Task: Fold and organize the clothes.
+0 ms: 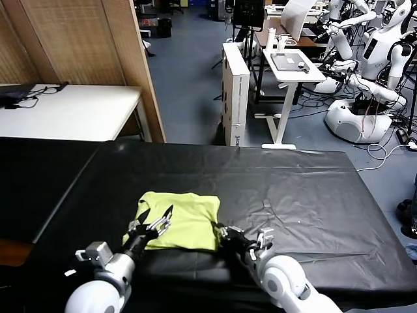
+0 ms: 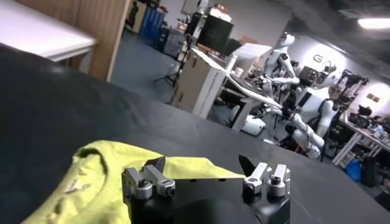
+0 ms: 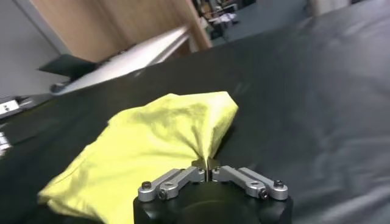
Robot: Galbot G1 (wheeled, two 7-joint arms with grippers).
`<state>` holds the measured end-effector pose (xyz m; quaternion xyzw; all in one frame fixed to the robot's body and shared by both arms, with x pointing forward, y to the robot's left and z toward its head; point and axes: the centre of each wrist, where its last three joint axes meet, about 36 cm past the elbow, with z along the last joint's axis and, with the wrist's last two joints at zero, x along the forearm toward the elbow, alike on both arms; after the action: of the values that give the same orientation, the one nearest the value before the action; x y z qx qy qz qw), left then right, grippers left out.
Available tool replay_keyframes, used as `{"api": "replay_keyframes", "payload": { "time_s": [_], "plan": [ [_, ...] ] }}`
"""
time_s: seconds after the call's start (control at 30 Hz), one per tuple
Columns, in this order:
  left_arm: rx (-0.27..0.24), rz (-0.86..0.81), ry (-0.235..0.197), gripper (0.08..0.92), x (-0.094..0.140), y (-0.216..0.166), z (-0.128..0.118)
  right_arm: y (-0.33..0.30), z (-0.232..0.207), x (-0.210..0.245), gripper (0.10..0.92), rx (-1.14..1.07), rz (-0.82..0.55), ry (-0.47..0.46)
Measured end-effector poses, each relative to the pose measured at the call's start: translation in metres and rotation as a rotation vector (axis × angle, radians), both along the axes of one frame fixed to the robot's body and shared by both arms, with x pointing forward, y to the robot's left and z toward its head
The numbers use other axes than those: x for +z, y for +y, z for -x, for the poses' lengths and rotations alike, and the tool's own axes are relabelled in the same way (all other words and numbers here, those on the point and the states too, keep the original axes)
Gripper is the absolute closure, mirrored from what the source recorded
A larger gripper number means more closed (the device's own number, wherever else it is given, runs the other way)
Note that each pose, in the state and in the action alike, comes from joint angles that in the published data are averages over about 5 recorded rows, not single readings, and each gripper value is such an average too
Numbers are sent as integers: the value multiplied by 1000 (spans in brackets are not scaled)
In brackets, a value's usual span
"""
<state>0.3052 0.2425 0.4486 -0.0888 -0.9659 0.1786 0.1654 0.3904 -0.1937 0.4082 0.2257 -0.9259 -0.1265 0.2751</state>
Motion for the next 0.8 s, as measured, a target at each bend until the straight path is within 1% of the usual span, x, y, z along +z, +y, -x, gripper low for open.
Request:
{"api": "replay_keyframes", "payload": {
  "time_s": [0.17, 0.23, 0.27, 0.33, 0.43, 0.47, 0.5, 0.53, 0.57, 0.63, 0.7, 0.8],
  "plan": [
    [5, -2, 10, 92, -4, -1, 0, -24, -6, 14, 872, -10, 75, -8],
    [10, -4, 15, 92, -6, -1, 0, -32, -8, 18, 856, -7, 101, -18],
    [12, -5, 17, 92, -7, -1, 1, -35, -8, 19, 829, -6, 114, -25],
    [16, -6, 23, 92, -9, -1, 1, -40, -8, 23, 737, -3, 142, -41],
    [22, -6, 29, 92, -12, -1, 2, -47, -7, 28, 509, 5, 182, -71],
    [24, -6, 30, 92, -13, -1, 2, -49, -7, 30, 452, 9, 193, -84],
    [27, -7, 29, 92, -13, -1, 2, -52, -7, 33, 377, 12, 205, -100],
    [29, -11, 26, 92, -14, 0, 2, -54, -6, 35, 339, 16, 215, -118],
    [33, -17, 21, 92, -15, 0, 2, -56, -5, 36, 283, 20, 223, -139],
    [42, -43, 2, 92, -17, 1, 2, -61, -4, 38, 192, 24, 233, -187],
    [56, -84, -22, 92, -20, 2, 3, -65, -1, 39, 135, 16, 233, -249],
    [82, -163, -80, 92, -23, 5, 6, -70, 5, 41, 118, -30, 229, -364]
  ]
}}
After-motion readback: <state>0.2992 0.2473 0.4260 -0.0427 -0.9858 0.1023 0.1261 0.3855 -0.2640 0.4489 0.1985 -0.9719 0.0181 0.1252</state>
